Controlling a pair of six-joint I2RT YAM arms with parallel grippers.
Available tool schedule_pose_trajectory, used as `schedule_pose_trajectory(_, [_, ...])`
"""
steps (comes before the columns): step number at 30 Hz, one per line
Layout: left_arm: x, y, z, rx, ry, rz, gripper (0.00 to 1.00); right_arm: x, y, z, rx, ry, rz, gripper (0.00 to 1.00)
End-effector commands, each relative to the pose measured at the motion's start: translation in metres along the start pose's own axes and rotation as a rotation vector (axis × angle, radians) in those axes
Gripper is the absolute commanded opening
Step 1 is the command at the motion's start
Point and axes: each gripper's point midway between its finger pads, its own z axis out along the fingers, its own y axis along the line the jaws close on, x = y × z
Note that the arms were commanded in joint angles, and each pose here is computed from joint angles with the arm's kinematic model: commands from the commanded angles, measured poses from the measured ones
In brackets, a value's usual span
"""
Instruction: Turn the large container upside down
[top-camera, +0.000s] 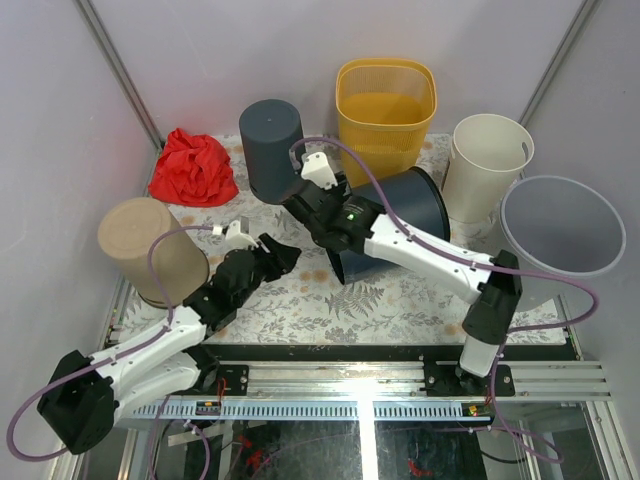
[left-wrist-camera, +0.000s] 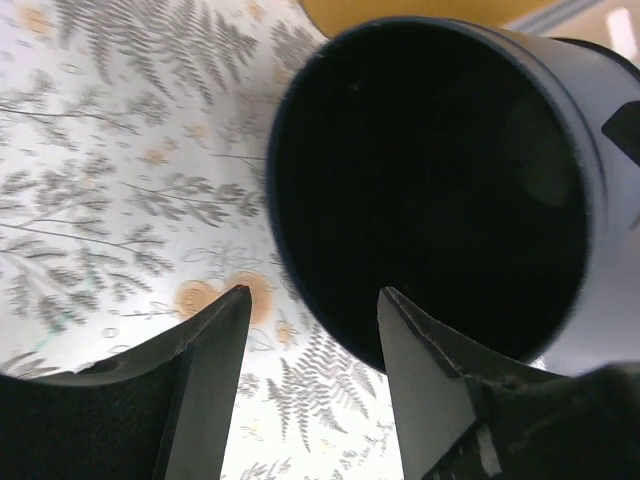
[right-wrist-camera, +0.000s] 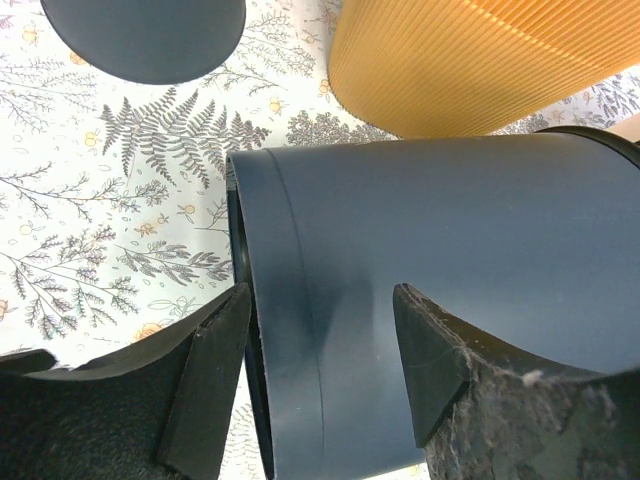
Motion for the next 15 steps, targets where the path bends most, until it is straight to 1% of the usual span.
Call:
schedule_pose_trajectory(1, [-0.001, -0.053, 0.001, 0.237, 0.033, -0.080, 0.53, -0.016, -0.009, -0.014, -0.023, -0.066, 0.082, 0.66])
schedule_pose_trajectory(6, [0.011, -0.101, -0.012, 0.434, 0.085, -0.098, 0.53, -0.009, -0.023, -0.009, -0.022, -0.056, 0.113, 0.66])
schedule_pose_trajectory(7, [0.013, -0.108, -0.016, 0.462, 0.088, -0.096, 0.53, -0.001, -0.025, -0.005, -0.021, -0.040, 0.109, 0.66])
schedule_pose_trajectory(15, [0.031, -0.142, -0.043, 0.588, 0.109, -0.062, 0.53, 0.012, -0.050, 0.006, -0.040, -0.022, 0.189, 0.65])
